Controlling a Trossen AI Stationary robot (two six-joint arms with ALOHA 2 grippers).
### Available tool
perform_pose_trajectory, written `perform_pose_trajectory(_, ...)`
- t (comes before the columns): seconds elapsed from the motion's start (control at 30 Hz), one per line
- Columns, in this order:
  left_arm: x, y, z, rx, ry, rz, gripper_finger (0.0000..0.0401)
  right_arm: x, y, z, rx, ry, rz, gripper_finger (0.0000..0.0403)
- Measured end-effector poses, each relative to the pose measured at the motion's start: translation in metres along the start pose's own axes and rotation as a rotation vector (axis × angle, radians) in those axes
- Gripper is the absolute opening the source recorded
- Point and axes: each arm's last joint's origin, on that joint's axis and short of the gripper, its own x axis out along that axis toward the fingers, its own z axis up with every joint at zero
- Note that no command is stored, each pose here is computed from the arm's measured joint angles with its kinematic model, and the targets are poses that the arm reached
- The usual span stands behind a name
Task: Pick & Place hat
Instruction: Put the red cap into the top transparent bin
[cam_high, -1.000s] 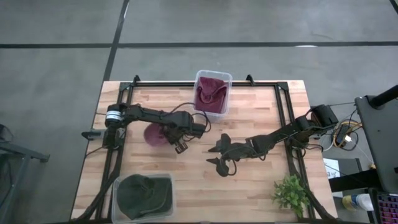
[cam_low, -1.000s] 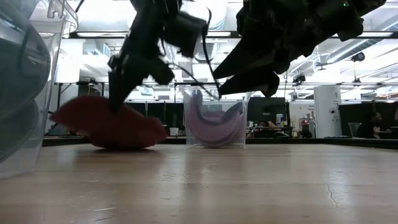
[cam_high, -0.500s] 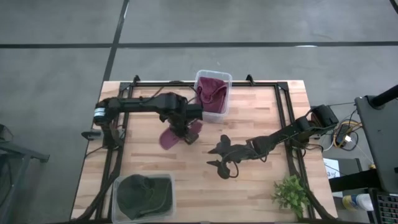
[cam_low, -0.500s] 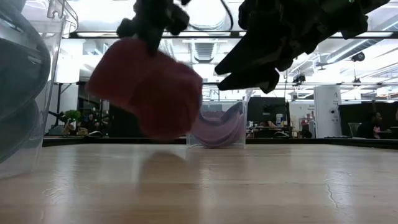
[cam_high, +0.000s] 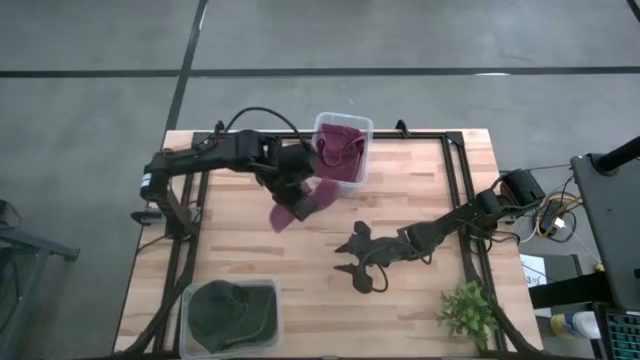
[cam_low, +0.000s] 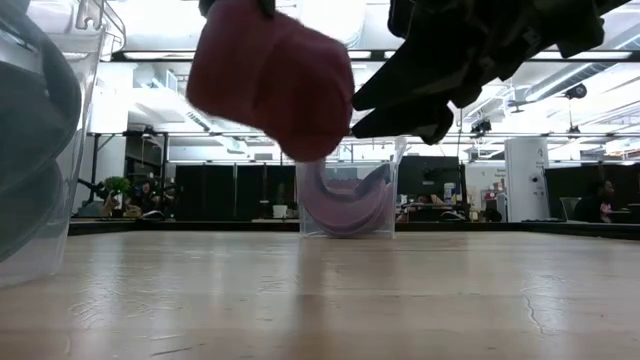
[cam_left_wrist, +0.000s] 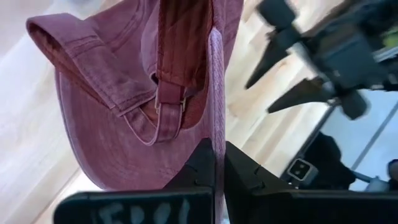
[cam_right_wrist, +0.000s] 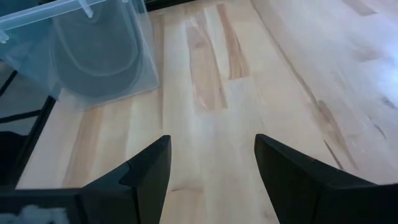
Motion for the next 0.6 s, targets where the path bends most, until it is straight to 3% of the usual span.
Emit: perform_pose_trajectory(0.6,-0.028,-0.014,0.008,0.127,-0.169,-0.114,0.0007,-0.003,0.01,-0.004,-0.181,0.0,0.028,0.0224)
